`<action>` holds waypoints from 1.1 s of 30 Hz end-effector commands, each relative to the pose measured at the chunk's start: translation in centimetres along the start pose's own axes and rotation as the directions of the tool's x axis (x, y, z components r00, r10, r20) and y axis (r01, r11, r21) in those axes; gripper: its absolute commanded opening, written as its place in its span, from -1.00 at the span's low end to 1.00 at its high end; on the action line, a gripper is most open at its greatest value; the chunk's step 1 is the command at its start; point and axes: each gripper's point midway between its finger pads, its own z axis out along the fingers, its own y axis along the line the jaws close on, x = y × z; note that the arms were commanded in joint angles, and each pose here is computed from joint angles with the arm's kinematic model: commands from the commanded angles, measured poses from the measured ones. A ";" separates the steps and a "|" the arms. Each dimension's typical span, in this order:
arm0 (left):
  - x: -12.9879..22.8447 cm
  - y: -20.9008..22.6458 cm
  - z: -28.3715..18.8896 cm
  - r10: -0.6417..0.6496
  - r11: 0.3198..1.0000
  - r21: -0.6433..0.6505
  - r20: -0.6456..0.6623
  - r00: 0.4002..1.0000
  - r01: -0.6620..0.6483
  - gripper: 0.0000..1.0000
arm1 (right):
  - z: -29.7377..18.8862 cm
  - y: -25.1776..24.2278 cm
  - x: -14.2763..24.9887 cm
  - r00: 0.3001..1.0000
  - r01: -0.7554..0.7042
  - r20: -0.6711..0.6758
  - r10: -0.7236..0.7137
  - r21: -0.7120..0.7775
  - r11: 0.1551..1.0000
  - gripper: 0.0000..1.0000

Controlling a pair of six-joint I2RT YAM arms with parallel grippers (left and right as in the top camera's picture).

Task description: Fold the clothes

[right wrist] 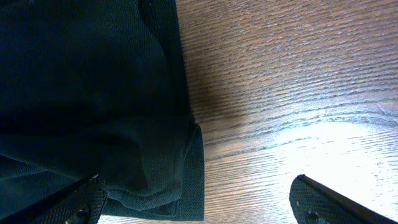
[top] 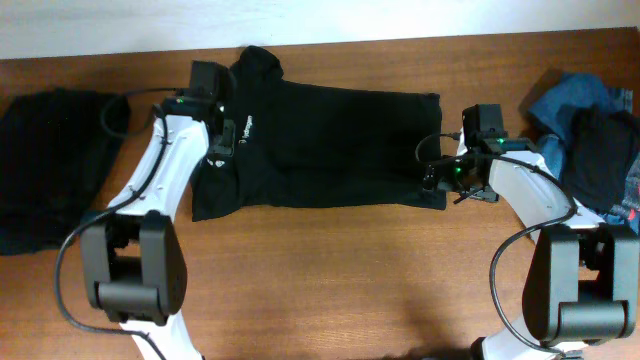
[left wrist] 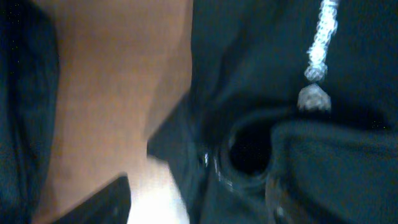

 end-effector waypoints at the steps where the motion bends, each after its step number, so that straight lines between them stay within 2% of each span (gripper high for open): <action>1: 0.0 -0.7 -3.4 -0.082 0.990 0.113 -0.002 0.997 0.082 0.45 | 0.4 -0.1 0.4 1.000 0.003 -0.014 -0.003 -0.006 1.000 0.98; 7: 5.6 -1.0 -2.6 -0.134 0.983 0.096 -0.219 0.966 0.158 0.47 | 0.4 -0.1 0.4 1.000 0.003 -0.016 -0.003 -0.005 1.000 0.98; 14: 9.7 -2.2 -0.9 -0.125 0.969 0.160 -0.349 0.929 0.190 0.46 | 0.4 -0.1 0.5 1.000 0.003 -0.018 -0.003 -0.005 1.000 0.97; 21: 11.3 -2.2 0.6 -0.187 0.920 0.245 -0.411 0.892 0.306 0.43 | 0.4 0.2 0.6 1.000 0.019 -0.023 -0.019 -0.024 1.000 0.98; 27: 11.3 -1.7 1.1 -0.216 0.904 0.258 -0.413 0.885 0.341 0.43 | 0.2 1.8 0.9 0.993 0.113 -0.029 -0.117 -0.115 0.987 0.75; 33: 10.9 -1.8 1.2 -0.220 0.901 0.268 -0.398 0.891 0.342 0.44 | -0.1 2.0 1.2 0.979 0.194 -0.040 -0.200 -0.118 0.974 0.72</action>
